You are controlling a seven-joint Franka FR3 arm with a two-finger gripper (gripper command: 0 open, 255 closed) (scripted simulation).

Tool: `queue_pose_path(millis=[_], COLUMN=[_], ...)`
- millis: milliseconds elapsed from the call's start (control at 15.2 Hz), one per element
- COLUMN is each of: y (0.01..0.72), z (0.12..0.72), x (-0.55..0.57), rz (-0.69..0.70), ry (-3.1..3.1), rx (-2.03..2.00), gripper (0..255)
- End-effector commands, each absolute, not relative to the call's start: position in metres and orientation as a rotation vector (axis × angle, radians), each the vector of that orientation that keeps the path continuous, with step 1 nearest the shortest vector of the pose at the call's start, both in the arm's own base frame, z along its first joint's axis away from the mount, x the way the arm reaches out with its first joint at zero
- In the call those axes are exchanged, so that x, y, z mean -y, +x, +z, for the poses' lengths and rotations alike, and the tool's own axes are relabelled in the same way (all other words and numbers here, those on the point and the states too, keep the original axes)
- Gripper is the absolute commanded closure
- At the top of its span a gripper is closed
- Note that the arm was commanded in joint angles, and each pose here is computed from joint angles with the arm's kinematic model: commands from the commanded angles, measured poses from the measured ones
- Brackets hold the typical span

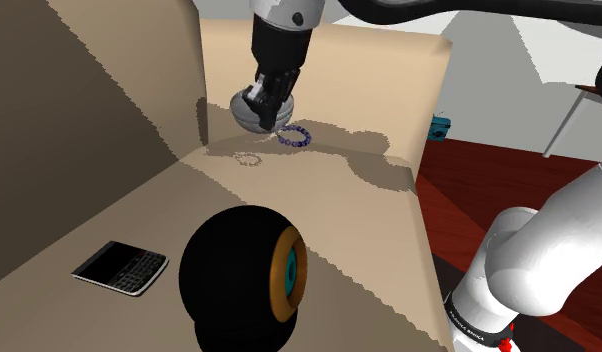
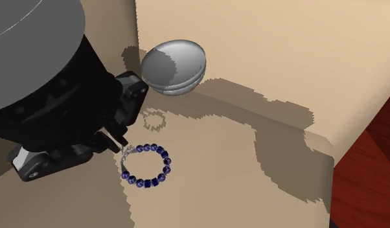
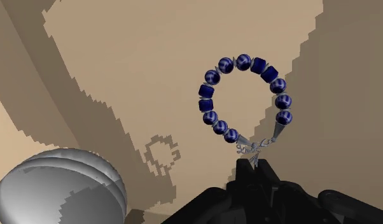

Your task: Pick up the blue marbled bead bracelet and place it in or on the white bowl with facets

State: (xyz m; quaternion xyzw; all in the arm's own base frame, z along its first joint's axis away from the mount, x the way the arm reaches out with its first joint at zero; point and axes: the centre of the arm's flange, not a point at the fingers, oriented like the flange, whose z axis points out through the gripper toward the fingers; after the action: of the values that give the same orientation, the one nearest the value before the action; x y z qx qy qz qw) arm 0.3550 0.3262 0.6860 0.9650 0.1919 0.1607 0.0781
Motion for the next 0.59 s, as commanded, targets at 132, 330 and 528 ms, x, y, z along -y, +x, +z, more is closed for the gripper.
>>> queue_pose_path(millis=[132, 330, 528], y=[0.355, 0.355, 0.389], z=[0.707, 0.719, 0.719], x=[-0.326, -0.326, -0.305], rz=[0.481, 0.481, 0.481], ry=[2.89, 2.89, 2.89], rx=[-0.575, -0.575, -0.575], gripper=[255, 255, 255])
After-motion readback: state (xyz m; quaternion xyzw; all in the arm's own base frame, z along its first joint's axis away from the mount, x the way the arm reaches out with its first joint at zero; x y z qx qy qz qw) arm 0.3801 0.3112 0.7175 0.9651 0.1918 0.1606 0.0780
